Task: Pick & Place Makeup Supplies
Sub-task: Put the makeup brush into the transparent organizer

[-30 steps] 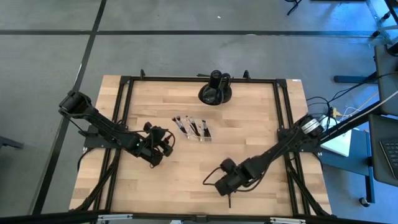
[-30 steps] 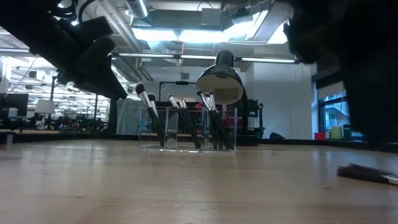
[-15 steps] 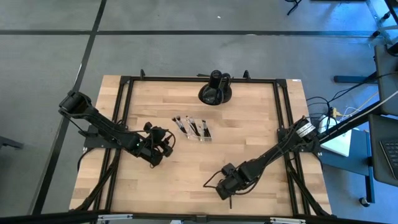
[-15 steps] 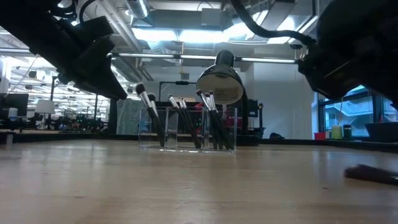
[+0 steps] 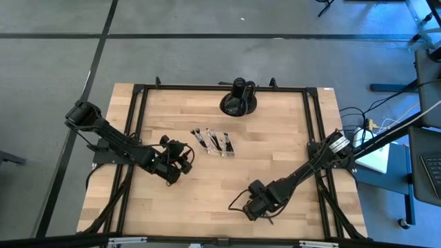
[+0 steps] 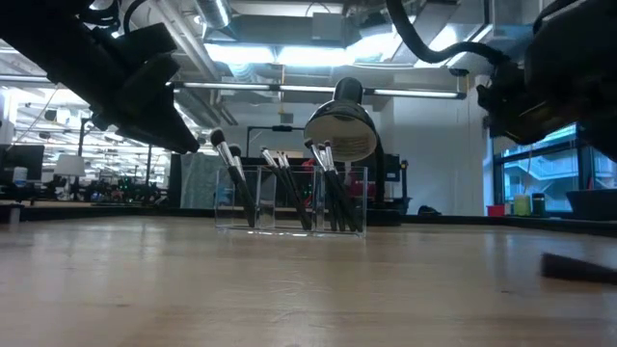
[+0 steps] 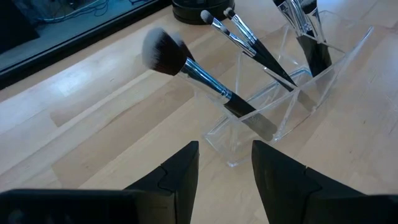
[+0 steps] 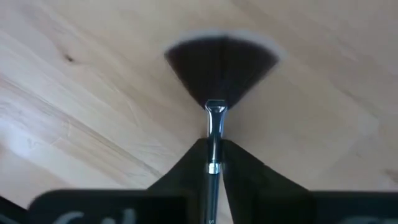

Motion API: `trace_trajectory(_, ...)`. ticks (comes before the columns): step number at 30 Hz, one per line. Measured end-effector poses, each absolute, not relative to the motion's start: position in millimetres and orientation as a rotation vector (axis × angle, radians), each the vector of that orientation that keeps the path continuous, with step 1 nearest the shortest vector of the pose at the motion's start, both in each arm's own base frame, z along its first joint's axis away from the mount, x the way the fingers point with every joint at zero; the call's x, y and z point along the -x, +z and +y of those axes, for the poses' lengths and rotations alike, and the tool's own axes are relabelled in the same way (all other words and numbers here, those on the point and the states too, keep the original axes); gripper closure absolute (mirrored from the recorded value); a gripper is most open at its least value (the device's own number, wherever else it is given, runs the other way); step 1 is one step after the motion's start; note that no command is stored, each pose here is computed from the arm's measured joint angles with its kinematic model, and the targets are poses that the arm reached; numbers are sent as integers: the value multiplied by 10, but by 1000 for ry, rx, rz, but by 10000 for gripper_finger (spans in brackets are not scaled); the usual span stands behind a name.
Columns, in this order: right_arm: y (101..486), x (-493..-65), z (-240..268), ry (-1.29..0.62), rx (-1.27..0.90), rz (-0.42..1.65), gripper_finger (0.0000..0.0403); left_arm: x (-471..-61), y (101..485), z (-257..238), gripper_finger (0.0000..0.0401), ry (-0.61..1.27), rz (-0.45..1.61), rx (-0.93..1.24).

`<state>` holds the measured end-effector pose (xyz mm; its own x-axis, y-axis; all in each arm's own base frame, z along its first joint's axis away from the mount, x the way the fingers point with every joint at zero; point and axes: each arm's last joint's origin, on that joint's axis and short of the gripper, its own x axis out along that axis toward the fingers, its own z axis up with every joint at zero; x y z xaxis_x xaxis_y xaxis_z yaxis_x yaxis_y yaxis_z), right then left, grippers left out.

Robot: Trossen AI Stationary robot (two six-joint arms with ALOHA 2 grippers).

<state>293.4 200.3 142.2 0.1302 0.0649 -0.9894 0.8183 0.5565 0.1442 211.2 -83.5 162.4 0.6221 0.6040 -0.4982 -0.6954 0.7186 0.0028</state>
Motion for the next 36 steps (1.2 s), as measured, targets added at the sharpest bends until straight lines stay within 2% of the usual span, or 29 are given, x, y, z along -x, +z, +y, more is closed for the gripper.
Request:
trace_trajectory(4,1422,-2938,1996,-651,-816,1322,368,-2112,1623,-835,258,751,498,198)
trace_trajectory(12,1507,-3012,1994,-630,-695,1204,365,-2114,1624,-836,258,750,496,201)
trace_trajectory(21,1969,-3293,1874,-560,-584,953,371,-2123,1624,-846,258,731,506,221)
trace_trajectory(28,2373,-3687,1474,-538,-415,736,370,-2101,1599,-851,258,700,572,225)
trace_trajectory(36,2723,-4170,870,-541,-186,390,368,-2084,1583,-849,258,688,610,221)
